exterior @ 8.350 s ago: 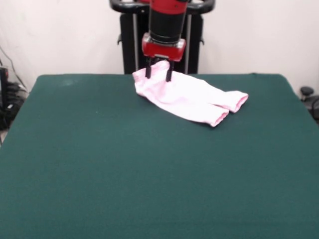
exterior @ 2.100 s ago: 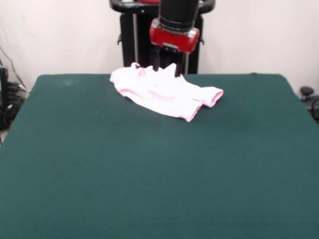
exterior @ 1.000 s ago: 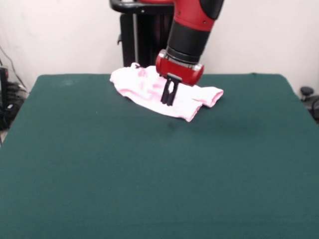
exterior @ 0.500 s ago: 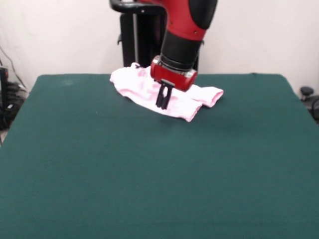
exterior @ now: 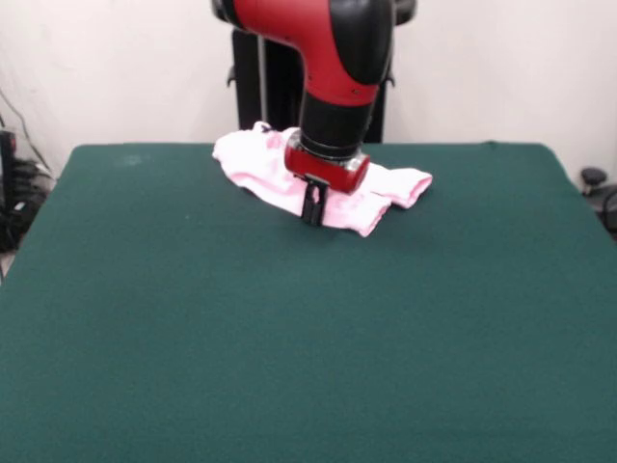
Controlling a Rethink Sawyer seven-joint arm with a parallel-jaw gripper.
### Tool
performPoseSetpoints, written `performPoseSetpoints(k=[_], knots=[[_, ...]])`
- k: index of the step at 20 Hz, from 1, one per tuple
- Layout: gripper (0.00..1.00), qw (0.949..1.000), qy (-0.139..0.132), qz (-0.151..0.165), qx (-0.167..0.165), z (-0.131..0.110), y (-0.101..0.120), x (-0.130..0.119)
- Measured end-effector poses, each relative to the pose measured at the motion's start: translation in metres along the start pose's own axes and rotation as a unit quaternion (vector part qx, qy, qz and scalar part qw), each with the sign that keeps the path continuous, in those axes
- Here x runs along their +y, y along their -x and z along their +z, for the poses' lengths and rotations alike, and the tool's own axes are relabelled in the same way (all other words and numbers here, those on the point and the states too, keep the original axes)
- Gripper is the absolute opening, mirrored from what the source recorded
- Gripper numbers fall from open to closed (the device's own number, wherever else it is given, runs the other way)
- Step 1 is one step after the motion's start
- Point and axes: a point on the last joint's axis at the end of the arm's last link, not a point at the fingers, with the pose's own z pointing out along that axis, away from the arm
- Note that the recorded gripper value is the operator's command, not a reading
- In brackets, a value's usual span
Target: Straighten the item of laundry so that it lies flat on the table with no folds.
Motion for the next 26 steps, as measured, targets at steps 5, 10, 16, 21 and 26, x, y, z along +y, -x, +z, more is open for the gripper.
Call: performPoseSetpoints(k=[5,10,16,21,26], knots=[[0.0,0.9999,0.013,-0.001,0.005,-0.001,0.001,-0.003],[0.0,0.9998,0.015,-0.003,0.009,-0.004,-0.005,-0.001],[0.0,0.9993,0.014,-0.033,0.011,-0.019,-0.027,0.019],[0.0,0.9985,0.016,-0.051,0.009,-0.034,-0.043,0.031],[0.0,0.9983,0.013,-0.054,0.016,-0.029,-0.05,0.03]])
